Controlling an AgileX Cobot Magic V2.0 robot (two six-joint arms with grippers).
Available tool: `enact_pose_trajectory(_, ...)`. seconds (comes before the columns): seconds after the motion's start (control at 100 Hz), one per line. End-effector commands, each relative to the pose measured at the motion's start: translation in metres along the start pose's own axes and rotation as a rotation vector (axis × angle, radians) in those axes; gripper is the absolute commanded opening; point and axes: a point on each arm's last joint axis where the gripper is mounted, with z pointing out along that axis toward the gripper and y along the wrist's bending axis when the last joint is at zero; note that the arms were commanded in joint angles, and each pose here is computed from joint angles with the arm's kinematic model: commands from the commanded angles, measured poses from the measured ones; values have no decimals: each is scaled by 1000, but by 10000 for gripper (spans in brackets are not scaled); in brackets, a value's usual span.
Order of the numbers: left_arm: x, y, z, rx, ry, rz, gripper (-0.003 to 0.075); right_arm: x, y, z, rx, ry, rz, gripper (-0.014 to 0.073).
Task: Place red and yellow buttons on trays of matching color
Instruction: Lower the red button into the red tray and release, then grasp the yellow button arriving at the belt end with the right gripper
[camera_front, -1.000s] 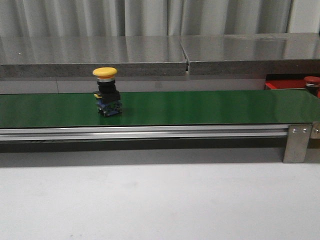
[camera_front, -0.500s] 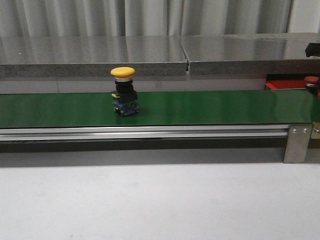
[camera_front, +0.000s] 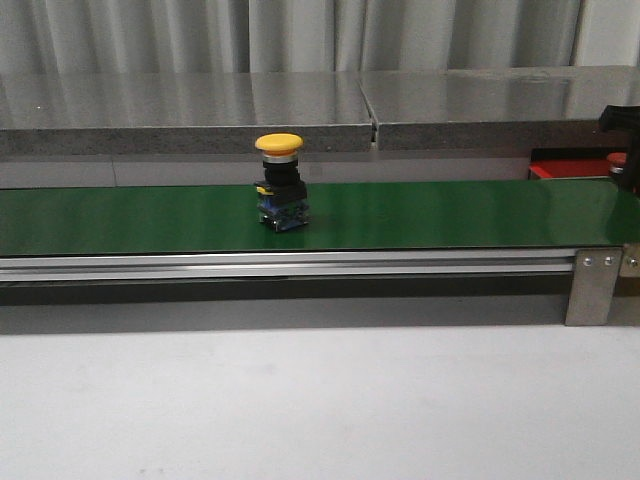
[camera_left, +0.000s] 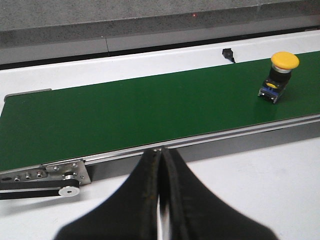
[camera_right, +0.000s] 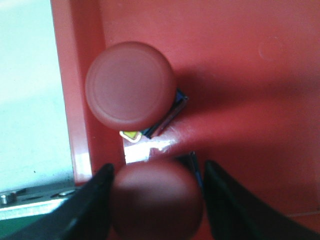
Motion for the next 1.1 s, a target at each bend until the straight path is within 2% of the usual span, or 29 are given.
enact_pose_trajectory(0.0, -13, 0, -4, 0, -91, -10, -19, -20, 6, -33, -14, -117, -7, 492)
enact_pose_trajectory(0.24, -13, 0, -4, 0, -91, -10, -19, -23, 9, -63, 3, -157, -48, 488)
enact_pose_trajectory(0.51, -13, 0, -4, 0, -91, -10, -19, 4, 24, -114, -6, -225, -126, 488)
enact_pose_trajectory(0.62, -13, 0, -4, 0, -91, -10, -19, 18, 37, -138, -27, -240, -159, 488)
enact_pose_trajectory(0.77, -13, 0, -4, 0, -91, -10, -19, 34, 61, -164, -72, -207, -267, 497)
enact_pose_trajectory(0.97, -13, 0, -4, 0, -91, -10, -19, 53, 93, -175, -139, -112, -355, 641)
enact_pose_trajectory(1.09, -13, 0, -4, 0, -91, -10, -19, 65, 116, -174, -183, -73, -441, 645)
